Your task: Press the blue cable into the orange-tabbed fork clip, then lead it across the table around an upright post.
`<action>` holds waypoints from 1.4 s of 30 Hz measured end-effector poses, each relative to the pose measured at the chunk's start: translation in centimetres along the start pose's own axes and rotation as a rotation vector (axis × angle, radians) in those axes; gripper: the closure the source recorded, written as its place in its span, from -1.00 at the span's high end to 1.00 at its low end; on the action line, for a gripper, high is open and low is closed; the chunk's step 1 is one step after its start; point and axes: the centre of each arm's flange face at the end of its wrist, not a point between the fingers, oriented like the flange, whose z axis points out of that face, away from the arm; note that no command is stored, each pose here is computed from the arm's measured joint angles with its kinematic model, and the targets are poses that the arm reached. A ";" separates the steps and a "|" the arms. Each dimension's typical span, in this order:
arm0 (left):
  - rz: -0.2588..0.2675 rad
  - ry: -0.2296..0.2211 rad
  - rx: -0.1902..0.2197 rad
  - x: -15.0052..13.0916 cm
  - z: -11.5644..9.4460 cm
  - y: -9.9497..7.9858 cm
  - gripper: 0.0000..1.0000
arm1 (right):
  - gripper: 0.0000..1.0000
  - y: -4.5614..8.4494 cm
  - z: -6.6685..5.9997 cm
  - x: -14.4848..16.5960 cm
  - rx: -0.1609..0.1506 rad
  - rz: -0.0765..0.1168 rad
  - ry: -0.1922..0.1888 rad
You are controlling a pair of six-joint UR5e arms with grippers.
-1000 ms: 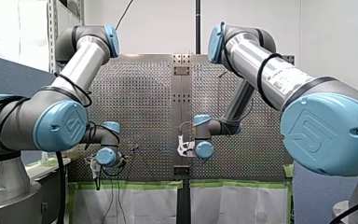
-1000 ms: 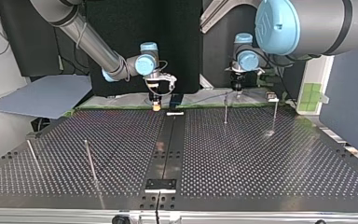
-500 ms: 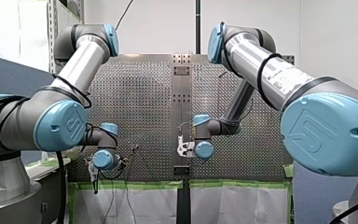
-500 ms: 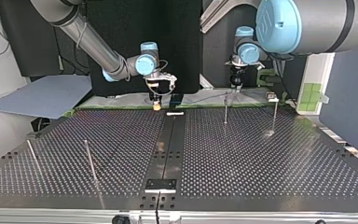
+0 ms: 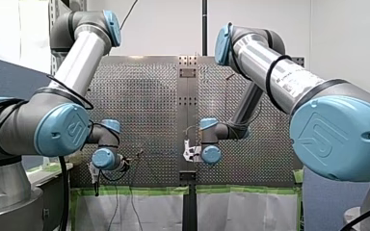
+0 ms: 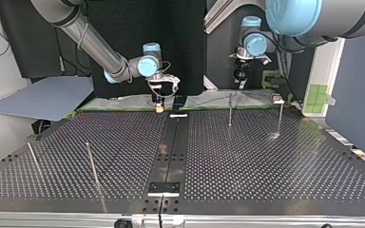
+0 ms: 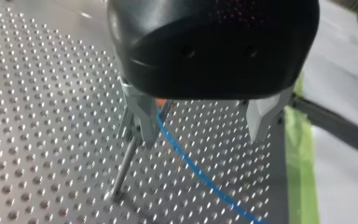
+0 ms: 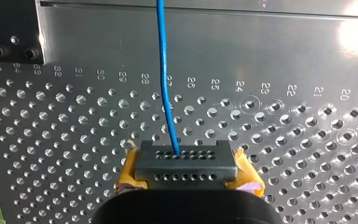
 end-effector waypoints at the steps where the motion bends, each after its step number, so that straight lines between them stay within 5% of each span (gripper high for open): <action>1: 0.004 0.008 0.005 0.0 -0.4 -0.1 0.91 | -1.00 0.0 0.0 0.0 0.000 0.000 0.000; 7: 0.022 -0.005 0.072 -1.5 -1.5 -1.5 0.96 | -1.00 0.0 0.0 0.0 0.000 0.000 0.000; 18: 0.002 -0.133 0.136 -6.5 -1.5 -3.2 0.96 | -1.00 0.2 0.1 0.0 -0.002 0.000 -0.002; 26: 0.008 -0.163 0.094 -7.6 -1.6 -3.0 0.96 | -1.00 0.3 0.1 0.0 -0.002 0.000 -0.002; 33: 0.069 -0.134 0.019 -5.6 -0.5 -2.1 0.96 | -1.00 0.3 0.1 0.0 -0.002 0.000 -0.002; 42: 0.079 -0.079 -0.008 -2.8 0.2 -1.3 0.96 | -1.00 0.3 0.1 0.0 -0.002 0.000 -0.002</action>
